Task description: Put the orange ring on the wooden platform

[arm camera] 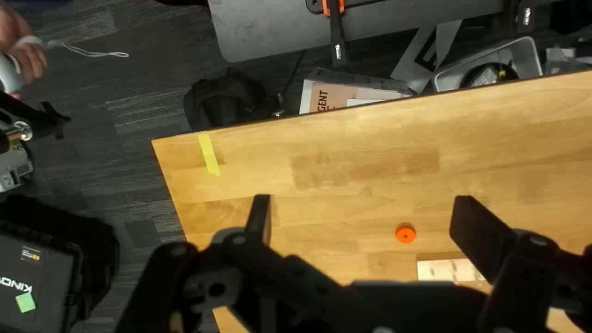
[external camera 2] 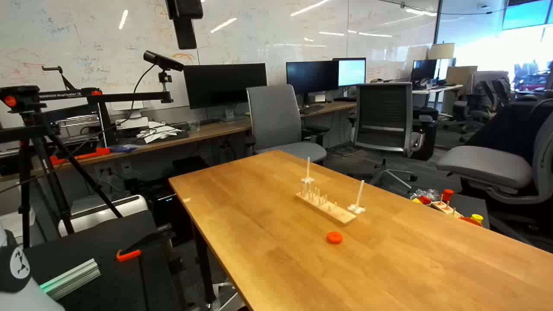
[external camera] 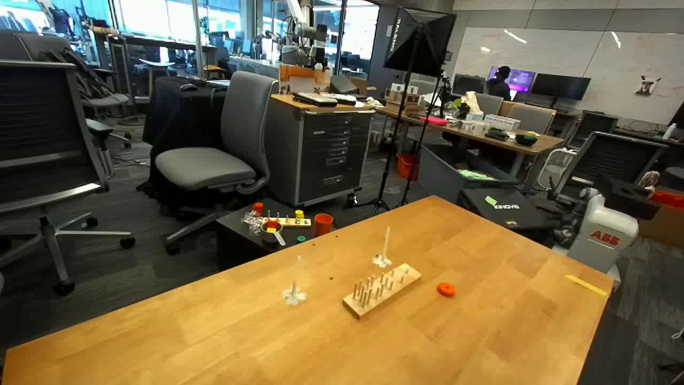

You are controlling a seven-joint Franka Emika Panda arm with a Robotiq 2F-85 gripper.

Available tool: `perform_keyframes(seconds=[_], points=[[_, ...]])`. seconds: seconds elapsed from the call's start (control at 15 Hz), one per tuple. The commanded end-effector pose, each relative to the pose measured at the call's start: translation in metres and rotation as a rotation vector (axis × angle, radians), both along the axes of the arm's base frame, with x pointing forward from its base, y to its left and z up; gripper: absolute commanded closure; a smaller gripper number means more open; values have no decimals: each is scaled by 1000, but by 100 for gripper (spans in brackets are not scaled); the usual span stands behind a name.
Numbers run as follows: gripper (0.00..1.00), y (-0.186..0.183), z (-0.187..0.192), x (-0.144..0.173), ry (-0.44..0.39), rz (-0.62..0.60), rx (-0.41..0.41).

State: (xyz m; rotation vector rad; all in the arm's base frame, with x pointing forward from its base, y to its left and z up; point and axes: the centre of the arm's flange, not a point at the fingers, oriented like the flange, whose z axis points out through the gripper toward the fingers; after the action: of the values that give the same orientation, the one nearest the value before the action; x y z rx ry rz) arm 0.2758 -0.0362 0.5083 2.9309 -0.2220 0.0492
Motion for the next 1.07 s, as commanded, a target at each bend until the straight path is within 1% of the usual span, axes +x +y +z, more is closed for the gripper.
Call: perform_keyframes(seconds=[0.0,0.07,0.2,0.27,0.33,0.53,0.6,0.67,0.8,0.93,1.0], points=[[0,0,1,0,-2,0,0],[0,1,-6,12,2,-11,-3],[0,2,-13,24,23,-53,6],[0,3,-11,23,19,-49,4],[0,-1,-12,9,25,-27,5],[0,-1,-19,16,40,-38,7],[0,-10,-26,15,7,-70,-2],[0,-13,-31,19,9,-84,8],[0,-20,-46,46,-63,-132,5],[0,-22,-66,77,-142,-192,11],[0,-23,-82,93,-168,-221,9]])
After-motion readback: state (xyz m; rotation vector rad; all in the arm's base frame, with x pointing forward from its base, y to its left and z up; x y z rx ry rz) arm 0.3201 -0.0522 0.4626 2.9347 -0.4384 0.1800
